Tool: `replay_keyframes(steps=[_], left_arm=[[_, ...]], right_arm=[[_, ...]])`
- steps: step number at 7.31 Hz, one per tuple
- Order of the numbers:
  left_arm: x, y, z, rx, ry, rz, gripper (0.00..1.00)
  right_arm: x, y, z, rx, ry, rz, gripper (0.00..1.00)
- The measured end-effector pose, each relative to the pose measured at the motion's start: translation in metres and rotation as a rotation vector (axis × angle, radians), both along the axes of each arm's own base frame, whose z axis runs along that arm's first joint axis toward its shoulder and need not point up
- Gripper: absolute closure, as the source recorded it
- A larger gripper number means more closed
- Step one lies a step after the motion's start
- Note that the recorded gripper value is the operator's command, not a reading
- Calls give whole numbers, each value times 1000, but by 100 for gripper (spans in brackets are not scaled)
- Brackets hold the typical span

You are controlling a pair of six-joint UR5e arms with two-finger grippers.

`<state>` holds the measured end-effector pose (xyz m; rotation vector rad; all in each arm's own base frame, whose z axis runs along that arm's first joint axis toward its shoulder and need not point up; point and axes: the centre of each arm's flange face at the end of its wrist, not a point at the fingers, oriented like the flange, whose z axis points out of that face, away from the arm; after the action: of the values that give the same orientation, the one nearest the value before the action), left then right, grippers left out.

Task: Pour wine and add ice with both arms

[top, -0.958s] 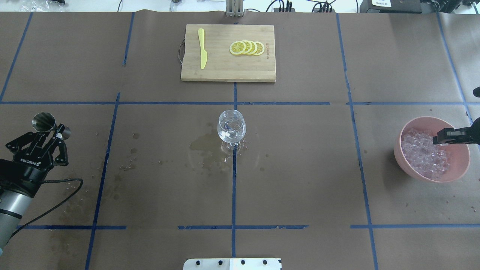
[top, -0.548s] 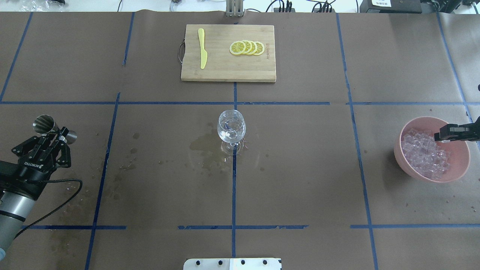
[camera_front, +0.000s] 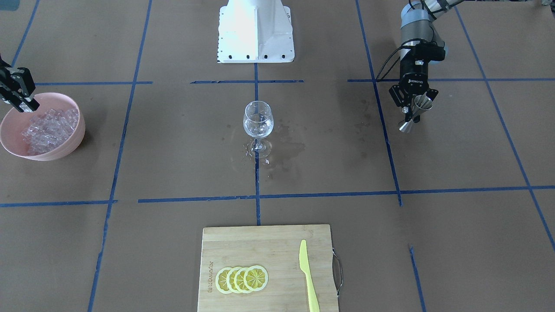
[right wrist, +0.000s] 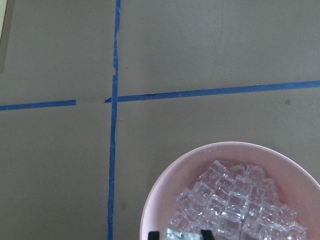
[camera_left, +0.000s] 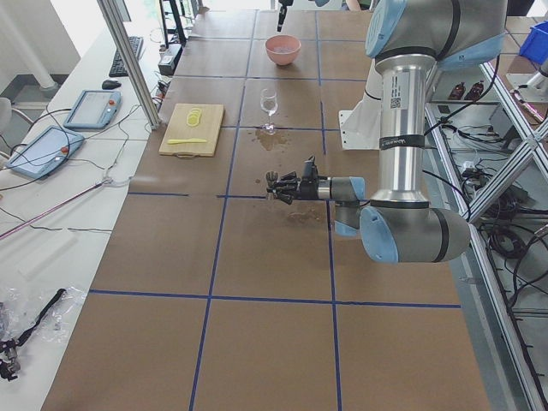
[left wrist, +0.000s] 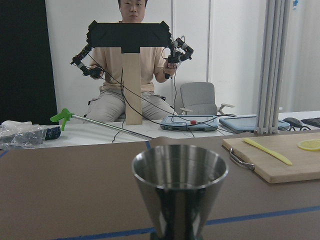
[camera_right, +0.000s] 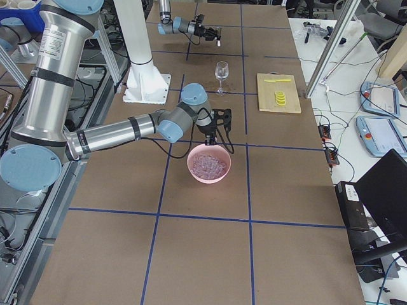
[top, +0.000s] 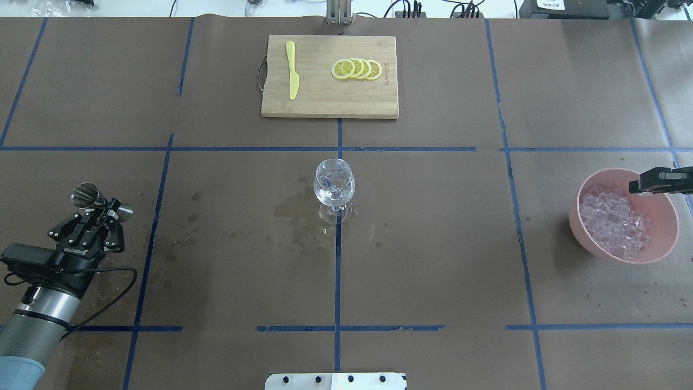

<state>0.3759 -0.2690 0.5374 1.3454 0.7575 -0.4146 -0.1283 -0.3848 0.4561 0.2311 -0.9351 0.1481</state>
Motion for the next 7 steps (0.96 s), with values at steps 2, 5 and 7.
replay_keyframes(steps=[2, 5, 7], left_arm=[[4, 2, 4, 0, -9, 1, 100], [6, 3, 7, -1, -23, 7, 100], [10, 5, 18, -4, -45, 10, 100]], right_arm=[[0, -1, -13, 24, -16, 4, 100], [1, -1, -23, 39, -26, 9, 100], [0, -1, -32, 51, -38, 13, 100]])
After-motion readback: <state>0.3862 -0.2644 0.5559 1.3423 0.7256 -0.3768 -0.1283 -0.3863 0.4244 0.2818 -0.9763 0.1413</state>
